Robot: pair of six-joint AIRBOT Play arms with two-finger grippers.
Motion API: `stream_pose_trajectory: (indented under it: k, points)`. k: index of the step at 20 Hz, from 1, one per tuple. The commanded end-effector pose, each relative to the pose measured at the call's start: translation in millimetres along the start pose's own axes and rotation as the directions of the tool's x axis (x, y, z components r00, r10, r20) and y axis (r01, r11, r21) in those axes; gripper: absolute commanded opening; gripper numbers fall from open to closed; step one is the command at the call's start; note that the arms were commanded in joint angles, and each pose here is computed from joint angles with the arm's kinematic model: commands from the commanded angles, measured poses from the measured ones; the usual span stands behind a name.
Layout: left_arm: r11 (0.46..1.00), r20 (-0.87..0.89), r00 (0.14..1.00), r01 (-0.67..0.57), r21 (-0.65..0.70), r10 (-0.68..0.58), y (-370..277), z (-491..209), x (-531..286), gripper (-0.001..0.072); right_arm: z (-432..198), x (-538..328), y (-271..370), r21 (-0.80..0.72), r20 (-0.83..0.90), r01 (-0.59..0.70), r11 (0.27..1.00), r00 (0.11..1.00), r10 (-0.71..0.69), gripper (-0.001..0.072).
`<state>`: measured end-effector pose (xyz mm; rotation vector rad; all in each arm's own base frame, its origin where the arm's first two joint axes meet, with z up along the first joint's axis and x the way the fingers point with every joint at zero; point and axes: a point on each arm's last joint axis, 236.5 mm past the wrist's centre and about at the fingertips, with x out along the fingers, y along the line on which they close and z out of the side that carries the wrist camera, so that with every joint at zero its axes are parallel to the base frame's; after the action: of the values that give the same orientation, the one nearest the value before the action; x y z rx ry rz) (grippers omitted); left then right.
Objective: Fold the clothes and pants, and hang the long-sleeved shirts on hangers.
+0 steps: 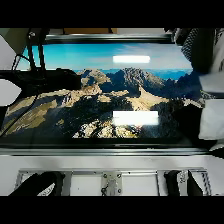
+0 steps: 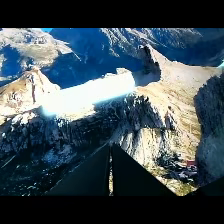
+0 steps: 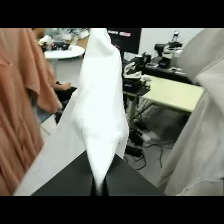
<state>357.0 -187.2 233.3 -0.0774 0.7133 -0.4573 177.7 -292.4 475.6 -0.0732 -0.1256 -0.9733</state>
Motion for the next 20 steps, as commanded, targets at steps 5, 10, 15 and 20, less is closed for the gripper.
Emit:
stream_pose_trajectory:
  k: [5,10,15,20]
  points:
    - [1.0,0.007,1.0,-0.003,0.004,0.003,0.7,1.9,0.3,0.0015,62.4,-25.8,-14.6,-0.022,0.141,0.076,0.997,0.987,-0.072,0.0005]
    - [1.0,0.008,1.0,-0.003,0.004,0.003,0.6,2.0,0.3,0.0016,66.2,-30.9,-13.5,-0.023,0.15,0.075,0.997,0.986,-0.071,0.0005]
    - [1.0,0.008,1.0,-0.003,0.004,0.003,0.6,2.0,0.3,0.0015,65.2,-29.5,-13.9,-0.023,0.148,0.076,0.997,0.986,-0.071,0.0006]
    - [1.0,0.005,1.0,-0.003,0.004,0.003,0.6,1.4,0.4,0.0015,64.6,-25.5,-15.1,-0.022,0.151,0.078,0.997,0.986,-0.073,0.0005]
